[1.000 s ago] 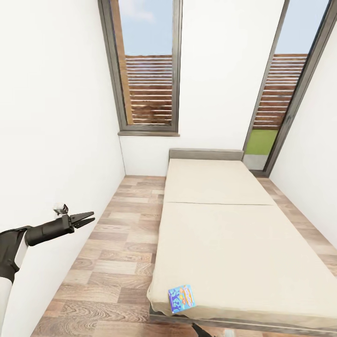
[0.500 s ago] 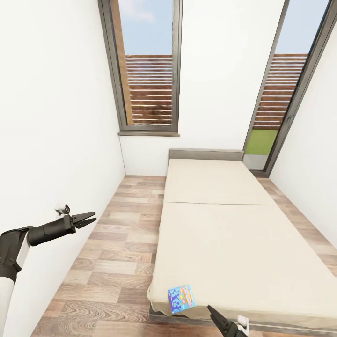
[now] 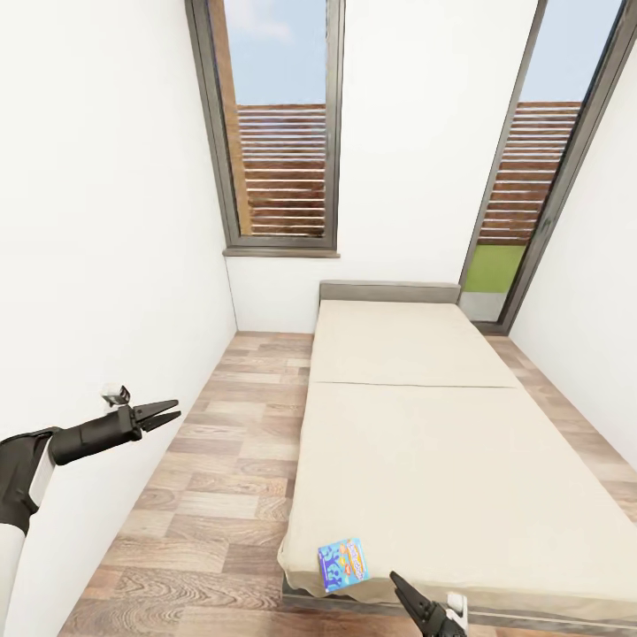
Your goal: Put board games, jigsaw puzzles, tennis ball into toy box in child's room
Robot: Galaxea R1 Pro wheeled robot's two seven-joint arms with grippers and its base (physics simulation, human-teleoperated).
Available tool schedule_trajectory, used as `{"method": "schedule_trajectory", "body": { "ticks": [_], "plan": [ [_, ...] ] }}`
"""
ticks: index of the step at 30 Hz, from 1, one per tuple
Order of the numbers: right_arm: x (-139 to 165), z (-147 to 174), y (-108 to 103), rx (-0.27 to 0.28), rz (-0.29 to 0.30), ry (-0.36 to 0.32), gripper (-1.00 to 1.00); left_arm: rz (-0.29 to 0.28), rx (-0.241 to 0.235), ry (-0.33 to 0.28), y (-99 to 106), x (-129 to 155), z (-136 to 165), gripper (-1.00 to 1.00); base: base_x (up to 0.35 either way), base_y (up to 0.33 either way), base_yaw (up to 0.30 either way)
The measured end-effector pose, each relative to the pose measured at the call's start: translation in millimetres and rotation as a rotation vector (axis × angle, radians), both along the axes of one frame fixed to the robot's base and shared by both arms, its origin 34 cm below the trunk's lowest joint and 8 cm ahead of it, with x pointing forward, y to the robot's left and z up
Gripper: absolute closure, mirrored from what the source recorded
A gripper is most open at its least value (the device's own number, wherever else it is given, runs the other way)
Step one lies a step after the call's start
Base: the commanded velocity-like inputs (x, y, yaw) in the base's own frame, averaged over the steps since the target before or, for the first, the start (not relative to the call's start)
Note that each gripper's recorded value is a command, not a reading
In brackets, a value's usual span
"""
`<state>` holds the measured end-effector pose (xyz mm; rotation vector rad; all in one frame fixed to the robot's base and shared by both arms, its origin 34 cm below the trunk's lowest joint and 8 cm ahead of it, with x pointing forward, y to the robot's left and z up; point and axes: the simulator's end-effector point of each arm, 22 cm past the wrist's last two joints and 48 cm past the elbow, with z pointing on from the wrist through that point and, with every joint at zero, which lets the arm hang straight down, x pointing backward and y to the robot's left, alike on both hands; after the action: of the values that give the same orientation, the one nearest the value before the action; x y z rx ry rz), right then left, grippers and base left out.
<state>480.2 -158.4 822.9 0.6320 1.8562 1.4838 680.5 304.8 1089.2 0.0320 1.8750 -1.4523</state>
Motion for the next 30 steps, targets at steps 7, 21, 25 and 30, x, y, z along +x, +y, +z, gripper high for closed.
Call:
{"method": "schedule_trajectory", "body": {
  "ticks": [7, 21, 25, 30],
  "plan": [
    [6.7, 0.5, 5.8, -0.002, -0.004, 0.000, -1.00, 0.000, -0.002, 0.002, 0.2, 0.0, 0.3, -1.00, 0.000, 0.000, 0.000],
    [9.3, -10.4, 7.6, -0.007, -0.002, 0.006, -1.00, 0.003, -0.002, 0.004, 2.2, 3.5, -7.5, -1.00, 0.000, 0.000, 0.000],
    [10.2, -14.4, 8.3, -0.009, 0.001, 0.006, -1.00, 0.002, -0.003, 0.004, 1.3, 4.8, -11.3, -1.00, 0.000, 0.000, 0.000],
    [11.1, -19.5, 9.3, -0.011, 0.006, 0.007, -1.00, 0.000, -0.004, 0.004, 0.1, 6.3, -16.2, -1.00, 0.000, 0.000, 0.000]
  ]
}}
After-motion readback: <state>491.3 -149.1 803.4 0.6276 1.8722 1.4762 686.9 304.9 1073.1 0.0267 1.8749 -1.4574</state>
